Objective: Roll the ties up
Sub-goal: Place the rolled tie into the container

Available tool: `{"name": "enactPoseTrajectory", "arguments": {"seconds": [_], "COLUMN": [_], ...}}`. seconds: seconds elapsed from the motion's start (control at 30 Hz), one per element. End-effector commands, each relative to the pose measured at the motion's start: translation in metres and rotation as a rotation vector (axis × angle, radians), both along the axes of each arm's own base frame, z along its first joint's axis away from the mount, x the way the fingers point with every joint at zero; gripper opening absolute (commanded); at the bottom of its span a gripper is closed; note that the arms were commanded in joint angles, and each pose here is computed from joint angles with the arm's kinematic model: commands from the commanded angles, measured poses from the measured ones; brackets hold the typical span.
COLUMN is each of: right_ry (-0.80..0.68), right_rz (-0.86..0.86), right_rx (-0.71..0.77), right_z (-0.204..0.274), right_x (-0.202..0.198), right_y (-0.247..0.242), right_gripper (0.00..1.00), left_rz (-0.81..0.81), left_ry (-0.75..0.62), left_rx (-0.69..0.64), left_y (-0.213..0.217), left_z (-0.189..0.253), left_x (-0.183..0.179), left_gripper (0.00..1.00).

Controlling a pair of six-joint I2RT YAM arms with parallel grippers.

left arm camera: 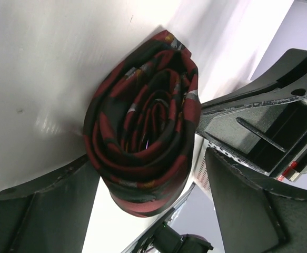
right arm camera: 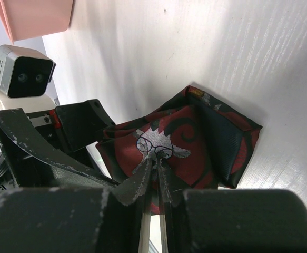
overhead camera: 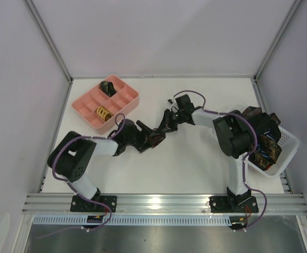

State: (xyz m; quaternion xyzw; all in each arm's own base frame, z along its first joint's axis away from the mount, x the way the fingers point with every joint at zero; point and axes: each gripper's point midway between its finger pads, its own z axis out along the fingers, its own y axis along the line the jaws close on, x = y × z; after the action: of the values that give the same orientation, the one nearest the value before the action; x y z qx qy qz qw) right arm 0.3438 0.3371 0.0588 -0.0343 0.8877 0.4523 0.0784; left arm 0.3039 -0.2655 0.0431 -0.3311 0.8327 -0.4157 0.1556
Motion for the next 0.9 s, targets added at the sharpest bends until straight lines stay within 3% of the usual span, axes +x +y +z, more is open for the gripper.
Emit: {"name": "enactPoseTrajectory", "arguments": {"seconds": [0.0,0.63,0.77,0.87], "right_ry": [0.008,0.040,0.041,0.042], "right_rz": [-0.001,0.005,0.004,0.005], "right_rx": [-0.011,-0.010,-0.013,-0.015], "right_z": [-0.009,-0.016,-0.017,-0.018], "right_x": [0.004,0.002,0.003,0.003], "right_y": [-0.001,0.000,-0.001,0.000], "right_gripper": [0.13,0.13,0.13,0.13], "left_rz": [0.024,0.005,-0.013,-0.024], "left_ry": [-0.021,-0.027,-0.023,-0.019], "left_rx": [0.001,0.021,0.014,0.021], "left_y": [-0.004,-0.010,-0.013,-0.015], "left_z": [0.003,-0.004,-0.005,-0.006], "left_x": [0.010,0.018,0.018,0.019], "left_gripper": [0.84,0.64,0.51,0.48]}}
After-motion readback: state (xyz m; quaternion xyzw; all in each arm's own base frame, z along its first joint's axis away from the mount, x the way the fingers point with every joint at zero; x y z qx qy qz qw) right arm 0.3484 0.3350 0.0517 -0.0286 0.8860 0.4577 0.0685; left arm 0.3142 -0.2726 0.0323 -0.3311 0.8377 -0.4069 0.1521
